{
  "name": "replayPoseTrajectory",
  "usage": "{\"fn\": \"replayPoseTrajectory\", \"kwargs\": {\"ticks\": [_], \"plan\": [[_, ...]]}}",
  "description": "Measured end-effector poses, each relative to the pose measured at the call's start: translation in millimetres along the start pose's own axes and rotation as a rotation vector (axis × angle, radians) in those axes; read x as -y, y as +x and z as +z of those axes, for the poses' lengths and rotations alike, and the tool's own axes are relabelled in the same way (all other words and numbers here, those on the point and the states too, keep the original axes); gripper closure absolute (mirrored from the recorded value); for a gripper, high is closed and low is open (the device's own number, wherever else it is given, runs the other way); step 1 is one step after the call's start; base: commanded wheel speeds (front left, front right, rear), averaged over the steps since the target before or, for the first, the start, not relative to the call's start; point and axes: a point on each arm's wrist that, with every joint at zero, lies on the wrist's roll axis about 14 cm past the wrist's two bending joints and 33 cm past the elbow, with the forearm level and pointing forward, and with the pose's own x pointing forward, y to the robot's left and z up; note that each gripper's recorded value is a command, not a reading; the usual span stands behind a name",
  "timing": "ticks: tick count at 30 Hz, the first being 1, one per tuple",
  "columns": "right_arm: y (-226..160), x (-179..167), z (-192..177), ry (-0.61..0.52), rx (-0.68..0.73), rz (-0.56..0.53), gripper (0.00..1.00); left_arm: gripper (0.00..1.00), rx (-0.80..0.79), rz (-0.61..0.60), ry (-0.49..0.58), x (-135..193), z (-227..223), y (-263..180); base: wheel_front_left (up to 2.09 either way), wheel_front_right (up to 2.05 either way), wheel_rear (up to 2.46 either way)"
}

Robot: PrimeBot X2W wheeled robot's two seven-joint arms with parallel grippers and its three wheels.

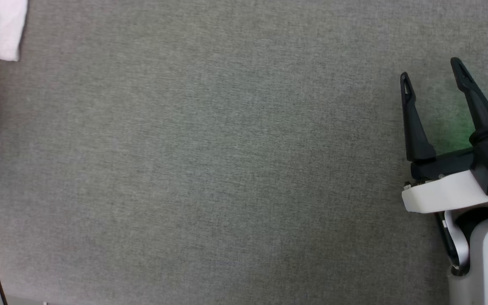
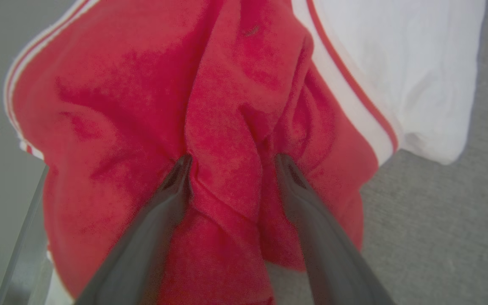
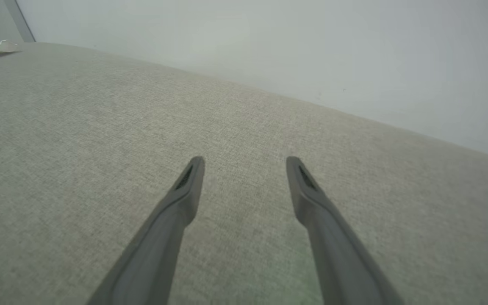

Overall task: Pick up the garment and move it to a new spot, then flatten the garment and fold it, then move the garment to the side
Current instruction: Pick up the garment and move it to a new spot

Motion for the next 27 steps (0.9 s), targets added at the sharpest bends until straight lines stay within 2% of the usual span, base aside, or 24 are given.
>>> {"fn": "replayPoseTrajectory", "kwargs": {"ticks": [8,9,10,13,17,27], "plan": [[-0.4,5.7,-0.7,-0.004,-0.002,-0.013,0.00,0.00,-0.204,0.002,-0.071,-3.9,-25.7,9.9,0.00,0.00,0.00],[-0.2,6.2,-0.2,-0.004,0.000,-0.015,0.00,0.57,-0.208,0.003,-0.074,-4.1,-26.8,10.5,0.00,0.00,0.00],[0.0,6.3,-0.3,-0.004,-0.001,-0.015,0.00,1.00,-0.212,0.002,-0.081,-3.4,-27.5,11.1,0.00,0.00,0.00],[0.3,6.7,-0.4,-0.004,-0.003,-0.016,0.00,1.00,-0.206,0.014,-0.079,-6.4,-27.4,11.2,0.00,0.00,0.00],[-2.6,6.9,8.8,-0.006,0.010,-0.017,0.00,1.00,-0.110,0.040,-0.079,-11.7,-19.4,7.2,0.00,0.00,0.00],[-25.1,5.6,50.2,0.002,0.085,-0.025,0.00,1.00,0.282,0.042,-0.056,-17.8,54.9,-41.3,0.00,0.00,0.00]]}}
